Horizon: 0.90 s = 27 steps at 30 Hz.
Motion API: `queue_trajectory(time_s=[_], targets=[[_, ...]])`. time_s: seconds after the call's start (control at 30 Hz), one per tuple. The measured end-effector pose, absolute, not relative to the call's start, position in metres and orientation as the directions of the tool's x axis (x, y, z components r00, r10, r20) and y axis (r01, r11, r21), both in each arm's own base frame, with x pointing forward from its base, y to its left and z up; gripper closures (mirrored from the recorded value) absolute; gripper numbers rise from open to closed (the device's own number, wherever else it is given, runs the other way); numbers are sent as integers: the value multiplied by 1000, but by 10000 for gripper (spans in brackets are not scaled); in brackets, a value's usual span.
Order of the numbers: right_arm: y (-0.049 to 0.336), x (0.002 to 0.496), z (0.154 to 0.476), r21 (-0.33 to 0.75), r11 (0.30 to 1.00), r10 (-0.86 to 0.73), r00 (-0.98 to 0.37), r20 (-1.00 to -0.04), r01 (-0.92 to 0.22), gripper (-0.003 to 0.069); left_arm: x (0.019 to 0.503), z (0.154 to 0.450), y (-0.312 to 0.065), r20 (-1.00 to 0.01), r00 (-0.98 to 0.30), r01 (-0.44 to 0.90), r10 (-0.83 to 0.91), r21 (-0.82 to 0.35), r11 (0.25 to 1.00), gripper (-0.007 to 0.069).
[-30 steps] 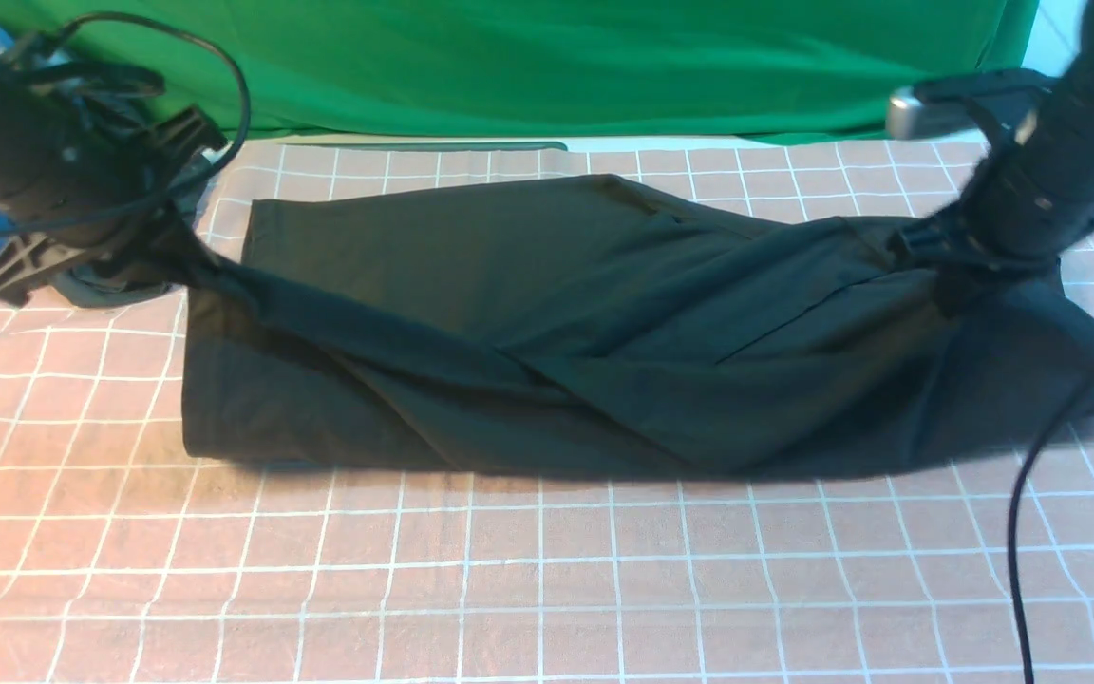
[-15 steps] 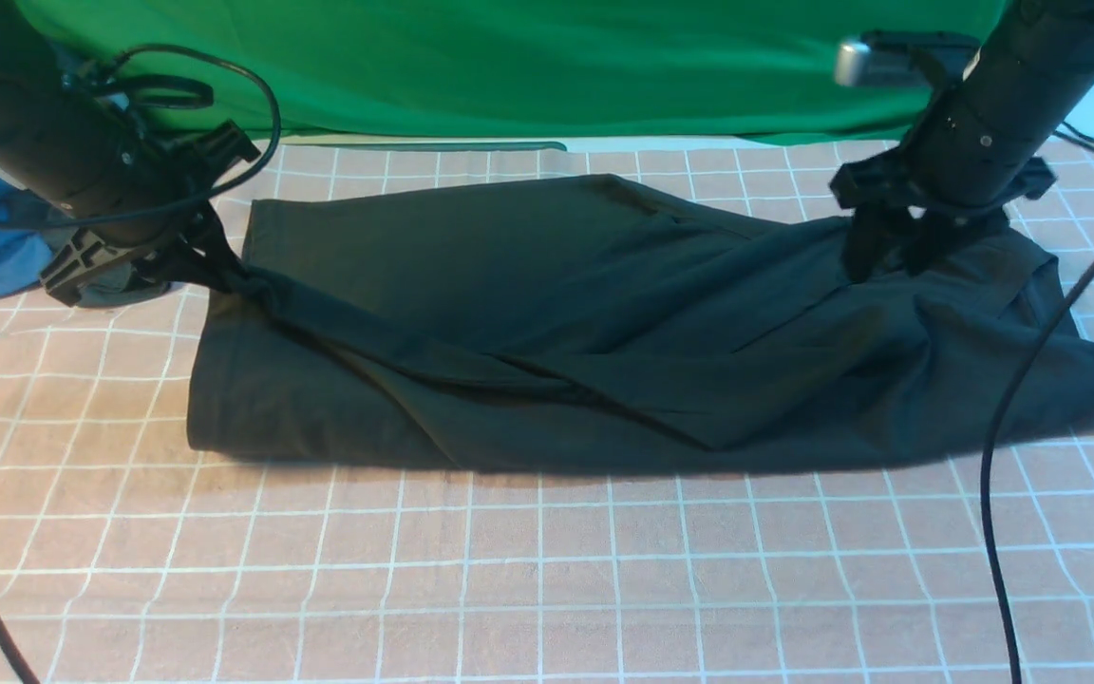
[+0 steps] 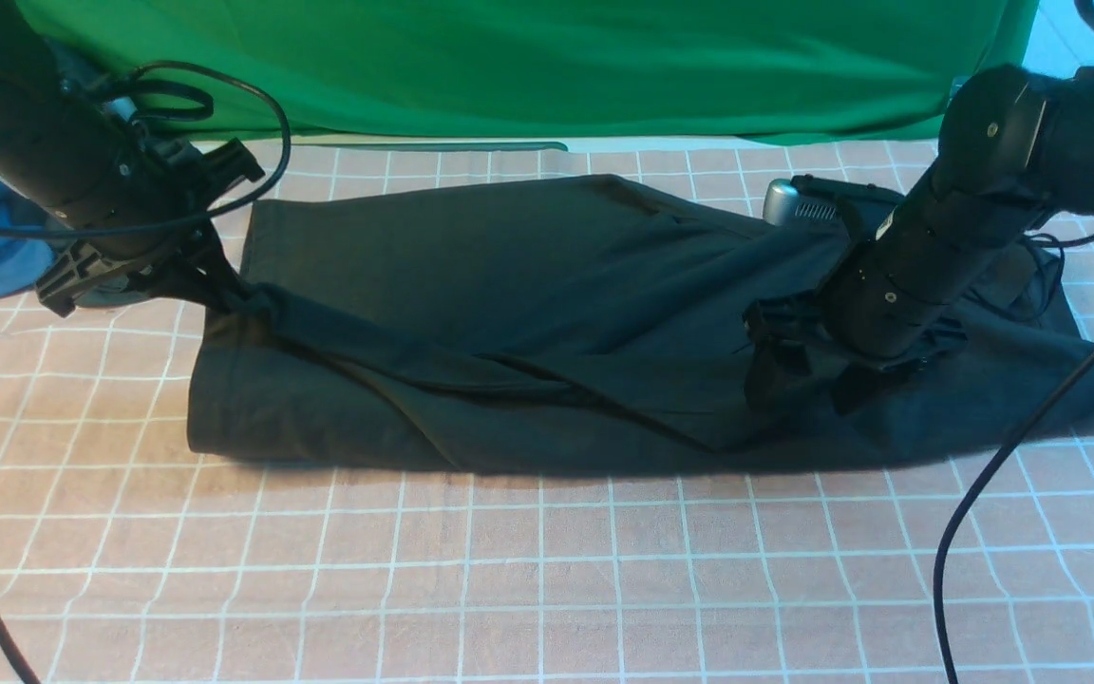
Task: Fold a long-sleeved shirt over a pink coffee tablecloth.
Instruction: 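Fold the black garment in half by bringing its near edge over to the far edge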
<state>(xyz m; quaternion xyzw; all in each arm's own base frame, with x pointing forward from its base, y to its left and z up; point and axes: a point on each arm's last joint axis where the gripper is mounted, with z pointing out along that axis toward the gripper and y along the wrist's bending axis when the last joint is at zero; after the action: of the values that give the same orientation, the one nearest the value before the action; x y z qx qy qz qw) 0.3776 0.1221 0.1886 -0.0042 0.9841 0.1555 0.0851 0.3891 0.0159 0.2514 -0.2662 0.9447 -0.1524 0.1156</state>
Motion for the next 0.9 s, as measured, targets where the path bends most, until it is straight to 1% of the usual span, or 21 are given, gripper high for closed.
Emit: queue_trajectory(time_s=[0.1, 0.13, 0.17, 0.23, 0.27, 0.3, 0.4, 0.47, 0.57, 0.73, 0.9], targets=[[123, 382, 175, 309, 951, 59, -987, -151, 10, 45, 389, 251, 16, -139, -834, -464, -535, -349, 814, 580], [123, 382, 175, 310, 951, 61, -987, -151, 11, 45, 389, 251, 16, -140, -834, -462, -533, -349, 815, 580], [124, 384, 168, 315, 949, 68, -988, -141, 20, 70, 389, 251, 16, -141, -837, -458, -529, -348, 818, 580], [125, 385, 165, 324, 946, 71, -987, -146, 20, 165, 389, 251, 16, -143, -839, -455, -525, -347, 820, 580], [126, 386, 166, 333, 943, 76, -985, -156, 20, 268, 389, 251, 16, -142, -839, -455, -525, -347, 820, 580], [126, 386, 166, 332, 943, 74, -985, -157, 18, 288, 389, 251, 16, -143, -840, -453, -524, -347, 821, 580], [128, 392, 173, 346, 938, 70, -979, -193, -1, 573, 390, 252, 14, -136, -837, -455, -530, -366, 812, 580], [125, 398, 180, 351, 936, 74, -973, -218, -8, 599, 391, 255, 13, -134, -833, -455, -537, -384, 803, 580], [118, 411, 197, 366, 931, 94, -957, -275, -14, 601, 395, 264, 12, -154, -825, -446, -543, -412, 794, 580], [101, 429, 222, 390, 921, 150, -923, -354, 0, 603, 405, 283, 14, -236, -798, -421, -555, -441, 793, 580], [85, 448, 238, 412, 911, 200, -894, -400, 20, 607, 414, 294, 17, -311, -739, -421, -598, -479, 770, 580]])
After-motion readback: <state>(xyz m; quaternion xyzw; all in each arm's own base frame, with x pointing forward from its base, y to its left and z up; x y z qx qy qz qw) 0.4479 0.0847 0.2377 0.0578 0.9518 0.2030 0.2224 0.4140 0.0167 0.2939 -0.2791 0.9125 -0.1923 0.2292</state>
